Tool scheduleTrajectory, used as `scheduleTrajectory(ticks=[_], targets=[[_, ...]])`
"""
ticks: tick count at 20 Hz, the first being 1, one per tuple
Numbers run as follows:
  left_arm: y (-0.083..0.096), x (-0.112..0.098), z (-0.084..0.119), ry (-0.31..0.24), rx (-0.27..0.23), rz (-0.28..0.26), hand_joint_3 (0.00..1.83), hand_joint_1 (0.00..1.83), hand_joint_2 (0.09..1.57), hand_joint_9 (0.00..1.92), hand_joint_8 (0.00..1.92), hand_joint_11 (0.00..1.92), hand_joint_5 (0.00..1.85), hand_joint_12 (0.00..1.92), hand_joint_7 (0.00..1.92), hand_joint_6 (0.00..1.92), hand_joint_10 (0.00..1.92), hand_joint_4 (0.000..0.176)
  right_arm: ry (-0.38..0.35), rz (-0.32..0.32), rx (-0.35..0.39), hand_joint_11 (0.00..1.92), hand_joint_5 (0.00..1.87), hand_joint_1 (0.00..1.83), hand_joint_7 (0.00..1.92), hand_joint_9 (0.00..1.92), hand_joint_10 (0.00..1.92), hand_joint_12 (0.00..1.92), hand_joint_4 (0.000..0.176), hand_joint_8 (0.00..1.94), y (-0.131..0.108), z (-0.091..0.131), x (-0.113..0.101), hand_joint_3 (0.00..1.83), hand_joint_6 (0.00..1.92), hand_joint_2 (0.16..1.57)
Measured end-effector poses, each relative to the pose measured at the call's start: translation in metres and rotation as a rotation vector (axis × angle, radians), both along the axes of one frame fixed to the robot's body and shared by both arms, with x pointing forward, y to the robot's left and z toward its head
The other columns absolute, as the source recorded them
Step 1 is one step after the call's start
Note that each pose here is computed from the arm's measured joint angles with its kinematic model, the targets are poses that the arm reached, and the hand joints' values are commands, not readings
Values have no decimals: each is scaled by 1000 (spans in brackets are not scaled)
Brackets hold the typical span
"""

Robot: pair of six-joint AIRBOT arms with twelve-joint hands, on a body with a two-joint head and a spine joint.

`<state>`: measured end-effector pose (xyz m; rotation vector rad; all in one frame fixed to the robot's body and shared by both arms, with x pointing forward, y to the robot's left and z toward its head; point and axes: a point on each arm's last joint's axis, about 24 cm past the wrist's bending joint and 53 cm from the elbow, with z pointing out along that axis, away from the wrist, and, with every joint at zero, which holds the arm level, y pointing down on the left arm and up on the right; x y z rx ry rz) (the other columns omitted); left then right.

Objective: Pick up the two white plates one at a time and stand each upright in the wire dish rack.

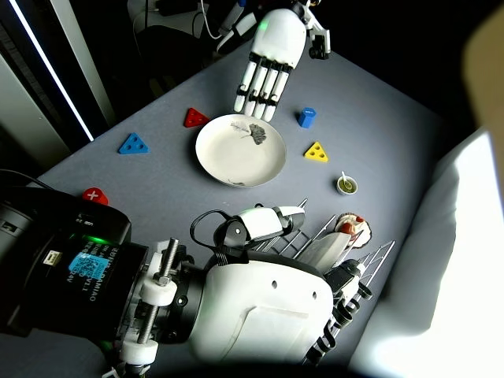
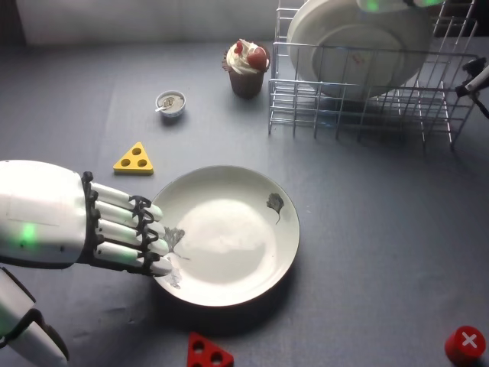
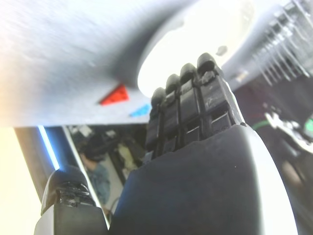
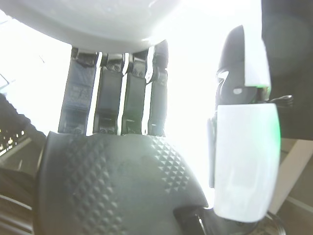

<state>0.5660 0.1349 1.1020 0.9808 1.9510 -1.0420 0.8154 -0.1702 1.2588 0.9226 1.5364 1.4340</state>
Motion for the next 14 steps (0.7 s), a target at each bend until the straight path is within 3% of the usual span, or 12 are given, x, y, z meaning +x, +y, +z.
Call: scheduleTrajectory(ticks=[4,6,7,9,11,12,14], targets=[[1,5,-1,-5,6,23,0,0,952,178,7,145,131,9,191,4,10,0,-78,11,8,740,688,975,660,673,0,40,0,0,-1,21,-4,0,0,931],[1,6,-2,-5,6,27,1,0,956,178,4,158,123,14,186,0,8,0,-120,26,0,712,659,954,622,628,0,28,15,0,3,30,-9,0,0,930],[2,7,-3,-2,9,34,1,0,956,193,10,170,130,19,202,3,14,0,-159,41,-10,684,650,954,596,598,0,16,4,0,7,37,-13,0,0,935],[2,7,-7,-1,19,37,0,0,948,178,5,159,123,14,195,2,5,0,-211,60,-12,678,653,948,611,600,4,13,5,8,10,48,-19,2,2,940],[0,5,-11,7,23,36,2,0,957,181,4,153,122,11,193,1,5,0,-287,91,-20,684,648,975,612,604,4,16,2,6,16,60,-31,0,1,926],[0,6,-12,9,26,38,1,0,956,186,4,149,121,9,195,1,7,0,-324,114,-39,697,647,964,619,610,6,22,11,8,22,62,-37,0,1,926],[2,7,-14,8,32,47,1,0,956,187,4,148,121,9,196,1,7,0,-420,184,-107,699,646,961,621,612,6,23,13,7,39,67,-57,0,0,925]])
